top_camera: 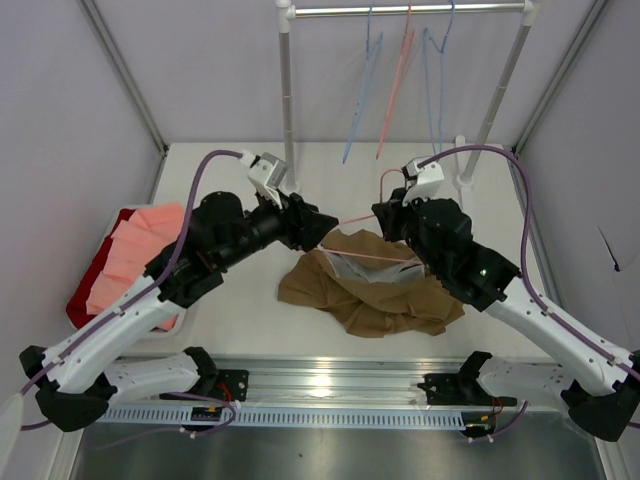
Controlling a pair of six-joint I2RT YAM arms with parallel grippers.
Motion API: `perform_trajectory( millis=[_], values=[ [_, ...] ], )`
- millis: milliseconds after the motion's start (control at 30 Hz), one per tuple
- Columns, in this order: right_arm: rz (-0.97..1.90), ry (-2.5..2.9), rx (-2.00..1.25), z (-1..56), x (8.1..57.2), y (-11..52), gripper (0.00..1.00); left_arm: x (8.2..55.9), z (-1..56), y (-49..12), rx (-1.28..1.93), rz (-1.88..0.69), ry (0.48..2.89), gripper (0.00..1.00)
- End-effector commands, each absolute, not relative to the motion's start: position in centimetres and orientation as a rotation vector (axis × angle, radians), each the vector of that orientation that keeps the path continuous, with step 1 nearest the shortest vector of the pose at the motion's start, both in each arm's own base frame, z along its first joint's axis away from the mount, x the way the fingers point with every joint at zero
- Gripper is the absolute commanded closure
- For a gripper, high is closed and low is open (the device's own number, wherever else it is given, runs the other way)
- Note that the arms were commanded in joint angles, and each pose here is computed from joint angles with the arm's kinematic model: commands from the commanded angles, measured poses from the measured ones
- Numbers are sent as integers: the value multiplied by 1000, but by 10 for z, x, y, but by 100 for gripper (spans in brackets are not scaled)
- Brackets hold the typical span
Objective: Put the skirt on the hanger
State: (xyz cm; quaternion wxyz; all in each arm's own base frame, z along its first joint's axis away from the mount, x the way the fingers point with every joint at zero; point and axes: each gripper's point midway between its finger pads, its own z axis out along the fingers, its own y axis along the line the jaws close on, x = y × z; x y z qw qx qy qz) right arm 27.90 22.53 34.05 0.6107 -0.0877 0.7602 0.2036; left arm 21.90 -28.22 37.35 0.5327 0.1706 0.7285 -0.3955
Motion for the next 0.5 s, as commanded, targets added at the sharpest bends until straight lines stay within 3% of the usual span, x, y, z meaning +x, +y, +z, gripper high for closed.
perform_trajectory(
  millis=[0,467],
  values=[
    [565,1637,-239,391,269,235,100,211,413,-283,562,-918,1579,37],
    [693,1614,-358,412,243,249,100,218,372,-319,833,-877,1609,37]
  ],
)
